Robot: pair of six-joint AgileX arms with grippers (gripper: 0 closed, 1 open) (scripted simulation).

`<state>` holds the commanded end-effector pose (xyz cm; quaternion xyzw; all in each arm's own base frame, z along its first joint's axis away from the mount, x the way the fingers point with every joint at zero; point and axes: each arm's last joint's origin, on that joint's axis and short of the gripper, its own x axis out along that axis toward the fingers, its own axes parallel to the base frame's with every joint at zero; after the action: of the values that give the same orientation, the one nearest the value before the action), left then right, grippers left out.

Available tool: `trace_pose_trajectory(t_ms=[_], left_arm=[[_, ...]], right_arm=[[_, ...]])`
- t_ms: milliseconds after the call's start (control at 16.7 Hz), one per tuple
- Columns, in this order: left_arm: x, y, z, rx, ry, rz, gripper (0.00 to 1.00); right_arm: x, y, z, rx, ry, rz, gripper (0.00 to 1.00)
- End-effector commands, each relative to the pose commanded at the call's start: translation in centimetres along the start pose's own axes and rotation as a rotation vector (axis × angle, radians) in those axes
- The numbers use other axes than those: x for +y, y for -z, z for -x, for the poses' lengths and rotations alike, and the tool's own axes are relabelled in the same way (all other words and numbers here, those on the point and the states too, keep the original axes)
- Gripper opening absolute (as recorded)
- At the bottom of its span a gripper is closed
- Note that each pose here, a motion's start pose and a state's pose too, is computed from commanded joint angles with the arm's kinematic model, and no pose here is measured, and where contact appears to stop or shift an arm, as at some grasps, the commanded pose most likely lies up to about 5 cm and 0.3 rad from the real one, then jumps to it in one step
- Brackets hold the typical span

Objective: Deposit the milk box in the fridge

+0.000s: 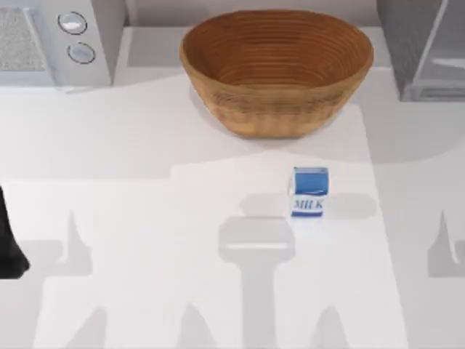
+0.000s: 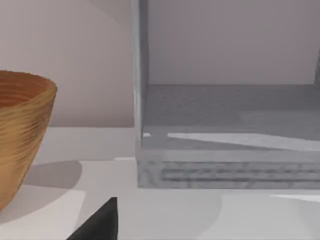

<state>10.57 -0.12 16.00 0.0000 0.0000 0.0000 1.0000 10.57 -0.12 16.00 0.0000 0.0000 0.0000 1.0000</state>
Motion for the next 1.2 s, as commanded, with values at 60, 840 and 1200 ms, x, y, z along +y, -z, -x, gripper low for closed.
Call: trace_pose_trajectory(t_ms=[60, 840, 1200], left_arm=[[0.0, 0.0, 0.0, 0.000, 0.000, 0.000, 1.00], [0.0, 0.0, 0.0, 0.000, 0.000, 0.000, 1.00], [0.0, 0.0, 0.0, 0.000, 0.000, 0.000, 1.00]], right_arm=[[0.0, 0.0, 0.0, 0.000, 0.000, 0.000, 1.00], [1.5, 1.9, -2.7, 0.255, 0.011, 0.058, 1.00], [4.4, 0.6, -6.3, 0.233, 0.013, 0.076, 1.00]])
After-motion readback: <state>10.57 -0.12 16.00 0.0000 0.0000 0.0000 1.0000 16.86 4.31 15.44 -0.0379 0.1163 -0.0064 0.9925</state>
